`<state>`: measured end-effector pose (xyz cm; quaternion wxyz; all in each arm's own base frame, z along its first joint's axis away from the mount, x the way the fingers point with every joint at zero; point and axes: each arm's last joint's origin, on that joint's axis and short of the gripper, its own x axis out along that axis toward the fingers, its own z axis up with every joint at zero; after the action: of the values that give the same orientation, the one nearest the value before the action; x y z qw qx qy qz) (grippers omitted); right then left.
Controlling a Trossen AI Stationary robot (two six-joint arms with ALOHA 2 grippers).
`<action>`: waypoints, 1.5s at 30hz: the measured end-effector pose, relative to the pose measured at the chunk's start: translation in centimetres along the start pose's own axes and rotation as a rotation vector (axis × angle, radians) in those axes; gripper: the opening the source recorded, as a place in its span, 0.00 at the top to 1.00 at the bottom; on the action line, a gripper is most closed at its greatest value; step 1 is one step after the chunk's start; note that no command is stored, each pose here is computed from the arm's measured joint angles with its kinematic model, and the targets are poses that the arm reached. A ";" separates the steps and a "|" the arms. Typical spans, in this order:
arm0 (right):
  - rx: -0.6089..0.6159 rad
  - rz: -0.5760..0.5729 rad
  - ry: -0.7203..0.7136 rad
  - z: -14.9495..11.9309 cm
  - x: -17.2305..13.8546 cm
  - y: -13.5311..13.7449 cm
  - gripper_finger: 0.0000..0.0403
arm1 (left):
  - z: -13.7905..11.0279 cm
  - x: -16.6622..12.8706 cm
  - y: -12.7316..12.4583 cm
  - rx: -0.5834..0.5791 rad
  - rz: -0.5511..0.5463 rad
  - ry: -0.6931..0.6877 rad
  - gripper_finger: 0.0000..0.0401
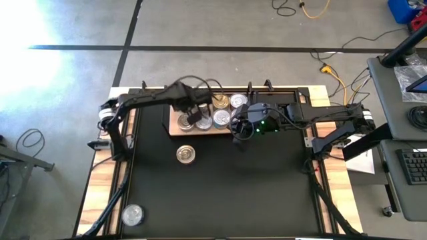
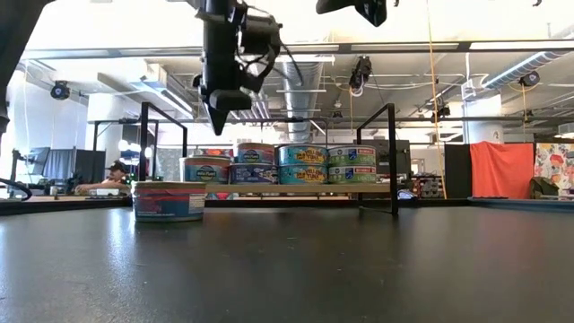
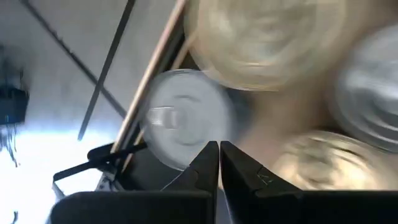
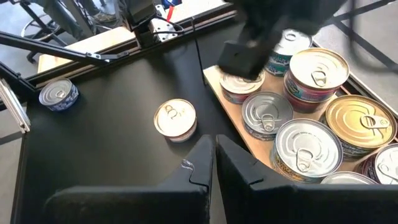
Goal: Stack canned seafood by type on shelf
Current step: Stack the blue-pink tuna can on top of the other blue-pink tuna can on the shelf
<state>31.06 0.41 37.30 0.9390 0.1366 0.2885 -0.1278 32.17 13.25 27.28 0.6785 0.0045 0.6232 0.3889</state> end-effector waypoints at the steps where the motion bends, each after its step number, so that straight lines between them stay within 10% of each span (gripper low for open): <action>1: 0.001 0.001 -0.004 0.0 0.0 0.0 0.97 | 0.1 0.5 0.8 -0.022 0.006 0.011 1.00; 10: 0.003 0.011 -0.028 0.3 0.0 0.1 0.97 | 0.6 3.6 5.6 -0.088 -0.082 0.067 1.00; 45: 0.009 -0.046 -0.046 0.4 0.0 -0.4 0.97 | -1.1 6.0 4.3 0.113 -0.211 0.148 1.00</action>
<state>31.15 -0.08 37.58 0.9415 0.1312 0.2695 -0.1538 28.46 18.94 24.10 0.6666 -0.0516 0.6893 0.2790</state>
